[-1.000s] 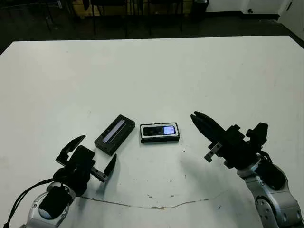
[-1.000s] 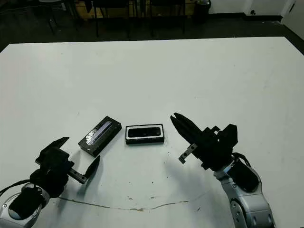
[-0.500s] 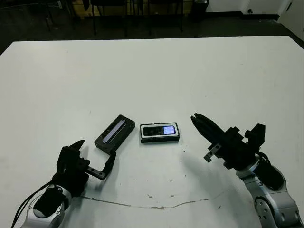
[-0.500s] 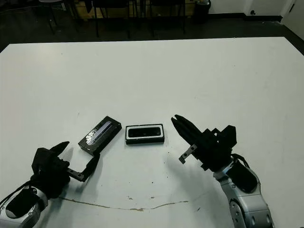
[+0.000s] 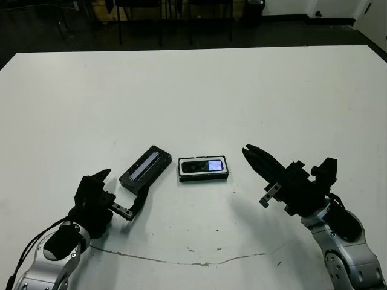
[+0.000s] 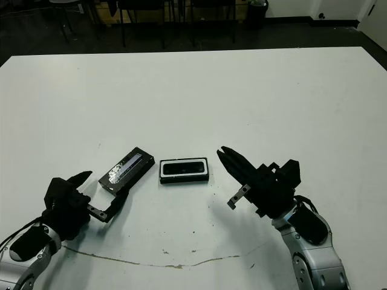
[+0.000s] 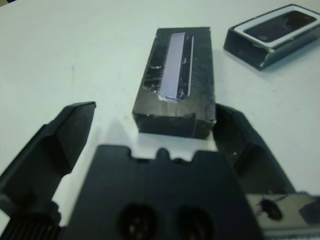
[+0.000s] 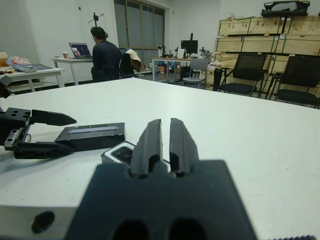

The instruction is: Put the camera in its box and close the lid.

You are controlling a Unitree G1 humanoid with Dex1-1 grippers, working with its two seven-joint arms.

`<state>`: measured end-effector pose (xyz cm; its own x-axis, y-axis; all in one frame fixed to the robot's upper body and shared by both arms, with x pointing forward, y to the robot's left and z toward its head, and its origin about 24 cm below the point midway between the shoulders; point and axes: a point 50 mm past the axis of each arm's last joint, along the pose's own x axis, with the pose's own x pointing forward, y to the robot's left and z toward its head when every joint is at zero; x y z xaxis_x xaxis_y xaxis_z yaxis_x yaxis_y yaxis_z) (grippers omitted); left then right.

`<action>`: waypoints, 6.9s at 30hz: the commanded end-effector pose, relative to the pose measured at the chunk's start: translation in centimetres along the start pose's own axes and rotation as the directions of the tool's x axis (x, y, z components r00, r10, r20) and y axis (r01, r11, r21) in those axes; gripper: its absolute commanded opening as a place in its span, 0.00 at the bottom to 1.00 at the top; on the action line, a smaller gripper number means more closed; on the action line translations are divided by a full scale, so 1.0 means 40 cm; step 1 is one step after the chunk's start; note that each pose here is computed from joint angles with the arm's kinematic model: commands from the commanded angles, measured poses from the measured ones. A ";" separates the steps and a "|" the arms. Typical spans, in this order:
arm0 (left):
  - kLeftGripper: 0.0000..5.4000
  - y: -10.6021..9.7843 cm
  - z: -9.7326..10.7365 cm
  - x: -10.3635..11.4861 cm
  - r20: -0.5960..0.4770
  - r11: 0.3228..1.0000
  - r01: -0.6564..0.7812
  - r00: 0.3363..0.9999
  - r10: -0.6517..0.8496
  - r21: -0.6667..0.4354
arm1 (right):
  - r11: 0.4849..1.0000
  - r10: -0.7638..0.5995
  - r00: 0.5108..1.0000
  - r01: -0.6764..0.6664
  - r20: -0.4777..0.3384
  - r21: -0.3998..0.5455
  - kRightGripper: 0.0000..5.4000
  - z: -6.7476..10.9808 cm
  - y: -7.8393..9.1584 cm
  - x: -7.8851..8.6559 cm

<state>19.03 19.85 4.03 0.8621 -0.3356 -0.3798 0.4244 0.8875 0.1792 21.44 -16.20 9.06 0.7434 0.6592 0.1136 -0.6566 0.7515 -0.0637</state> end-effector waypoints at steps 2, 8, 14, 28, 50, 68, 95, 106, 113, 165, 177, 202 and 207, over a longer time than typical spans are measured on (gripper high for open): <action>1.00 0.010 -0.055 -0.001 -0.121 1.000 0.013 0.993 -0.010 0.018 | 1.000 -0.005 1.000 0.005 -0.010 -0.002 0.00 -0.002 0.002 -0.004; 1.00 0.013 -0.065 0.016 -0.128 1.000 0.018 0.992 -0.019 -0.010 | 1.000 -0.004 1.000 0.004 -0.011 -0.011 0.00 -0.014 -0.006 -0.006; 1.00 0.018 -0.078 0.033 -0.157 0.997 0.019 0.987 -0.030 -0.072 | 1.000 -0.009 1.000 0.009 -0.023 0.014 0.00 -0.003 0.000 -0.007; 1.00 0.055 -0.122 0.069 -0.193 0.999 0.037 0.980 -0.041 -0.027 | 1.000 -0.017 0.999 0.018 -0.032 0.008 0.00 -0.011 -0.009 -0.011; 0.48 0.115 -0.171 0.087 -0.199 0.985 0.158 0.966 -0.168 -0.065 | 0.998 -0.030 0.997 0.026 -0.066 -0.051 0.00 -0.055 -0.036 -0.023; 0.46 0.122 -0.059 0.070 -0.042 0.947 0.286 0.954 -0.295 -0.148 | 0.998 -0.030 0.999 0.028 -0.040 -0.052 0.00 -0.060 -0.028 -0.023; 0.45 0.144 0.132 0.187 0.044 0.811 0.585 0.810 -0.585 0.007 | 0.997 -0.058 0.997 0.055 -0.060 -0.046 0.00 0.044 -0.039 -0.012; 0.45 0.138 0.146 0.225 -0.007 0.743 0.669 0.743 -0.669 0.035 | 0.995 -0.075 0.993 0.069 -0.090 -0.070 0.00 -0.010 -0.073 -0.025; 0.45 0.146 0.150 0.225 0.025 0.692 0.722 0.691 -0.722 0.023 | 0.987 -0.070 0.993 0.056 -0.094 -0.149 0.00 -0.037 -0.086 -0.033; 0.45 0.080 0.120 0.242 -0.023 0.554 0.833 0.554 -0.832 0.010 | 0.990 -0.071 0.997 0.070 -0.004 -0.123 0.00 -0.042 -0.112 -0.032; 0.45 0.069 0.126 0.234 -0.009 0.530 0.848 0.530 -0.848 0.015 | 0.990 -0.069 0.998 0.067 -0.006 -0.124 0.00 -0.040 -0.110 -0.030; 0.45 0.027 0.107 0.238 -0.115 0.618 0.785 0.619 -0.777 0.050 | 0.992 -0.076 0.997 0.074 -0.016 -0.107 0.00 -0.044 -0.105 -0.035; 0.45 0.032 0.112 0.235 -0.121 0.610 0.790 0.613 -0.781 0.063 | 0.990 -0.075 0.997 0.072 -0.022 -0.121 0.00 -0.040 -0.106 -0.033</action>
<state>29.50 15.89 5.90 0.1791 -0.8845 -0.4307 0.9645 0.2442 -0.1003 23.48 -20.08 7.60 0.7898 0.6021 0.1170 -0.5816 0.7957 -0.1690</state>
